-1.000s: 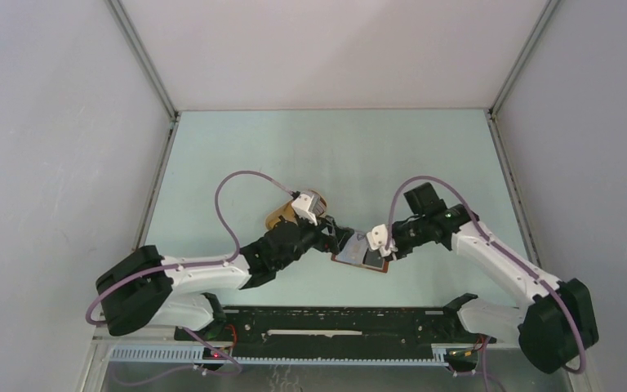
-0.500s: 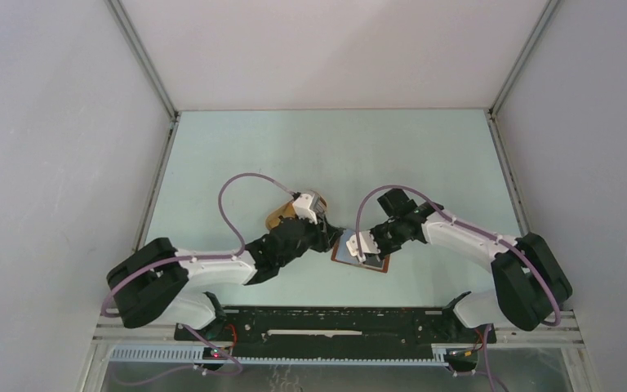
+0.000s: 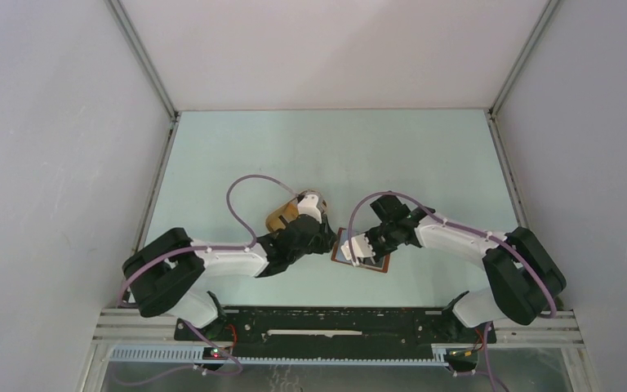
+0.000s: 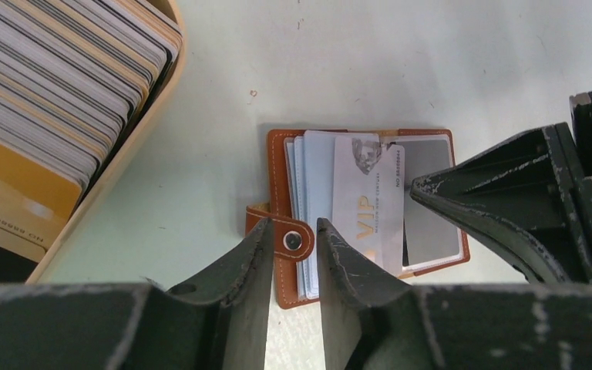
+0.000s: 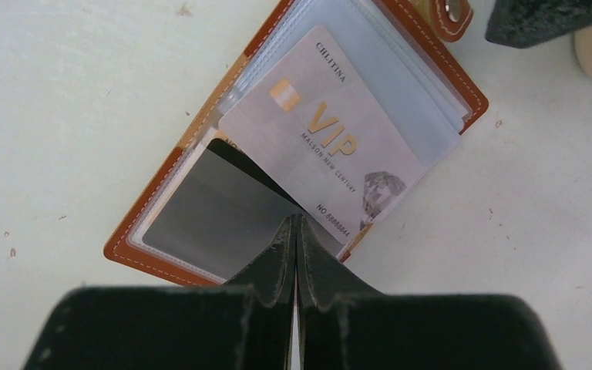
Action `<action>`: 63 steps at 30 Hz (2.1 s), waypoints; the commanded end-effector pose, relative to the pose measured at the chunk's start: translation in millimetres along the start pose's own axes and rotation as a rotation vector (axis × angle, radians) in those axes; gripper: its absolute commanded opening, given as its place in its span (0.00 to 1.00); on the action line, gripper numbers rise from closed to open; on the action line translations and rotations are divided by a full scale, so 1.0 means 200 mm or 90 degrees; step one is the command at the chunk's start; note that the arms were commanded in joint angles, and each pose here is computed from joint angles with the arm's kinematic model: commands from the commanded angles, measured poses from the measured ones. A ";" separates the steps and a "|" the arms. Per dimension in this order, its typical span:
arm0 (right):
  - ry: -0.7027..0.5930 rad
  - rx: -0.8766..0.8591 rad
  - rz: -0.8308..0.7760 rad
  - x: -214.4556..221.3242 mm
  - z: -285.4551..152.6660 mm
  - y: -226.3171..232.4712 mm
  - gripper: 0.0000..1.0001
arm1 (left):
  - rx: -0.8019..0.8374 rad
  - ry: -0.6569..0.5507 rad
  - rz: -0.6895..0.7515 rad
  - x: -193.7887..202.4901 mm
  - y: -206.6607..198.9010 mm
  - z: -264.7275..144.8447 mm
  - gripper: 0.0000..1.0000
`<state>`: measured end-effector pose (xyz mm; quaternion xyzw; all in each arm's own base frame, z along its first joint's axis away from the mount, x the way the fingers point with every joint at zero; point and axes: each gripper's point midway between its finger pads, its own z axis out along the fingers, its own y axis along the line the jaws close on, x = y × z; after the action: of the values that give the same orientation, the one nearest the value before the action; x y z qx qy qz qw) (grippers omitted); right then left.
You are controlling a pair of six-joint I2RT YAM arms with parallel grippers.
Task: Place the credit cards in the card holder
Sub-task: Insert the credit card into the card holder.
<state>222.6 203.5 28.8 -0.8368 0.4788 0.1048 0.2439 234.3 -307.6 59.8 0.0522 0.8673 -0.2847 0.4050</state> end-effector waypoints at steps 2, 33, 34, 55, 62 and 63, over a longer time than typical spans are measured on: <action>-0.003 -0.002 -0.036 -0.02 0.00 0.02 0.04 | -0.024 0.000 -0.002 -0.04 -0.04 0.04 0.32; 0.013 0.053 -0.032 -0.04 0.04 -0.07 0.10 | -0.052 0.059 0.032 0.04 -0.04 0.10 0.32; 0.009 0.054 -0.031 -0.05 0.03 -0.07 0.11 | -0.052 0.058 0.031 0.04 -0.04 0.09 0.32; -0.026 0.073 -0.047 -0.06 0.03 -0.04 0.41 | -0.020 0.050 0.027 0.04 -0.07 0.08 0.32; -0.011 0.077 -0.061 -0.05 0.07 -0.04 0.41 | -0.033 0.075 0.037 0.07 -0.07 0.11 0.32; -0.009 0.077 -0.062 -0.05 0.07 -0.04 0.41 | -0.035 0.078 0.039 0.07 -0.07 0.11 0.32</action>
<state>224.9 219.7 29.4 -0.8390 0.4458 0.0788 0.3018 231.4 -319.2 34.5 0.0735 0.8982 -0.2392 0.3614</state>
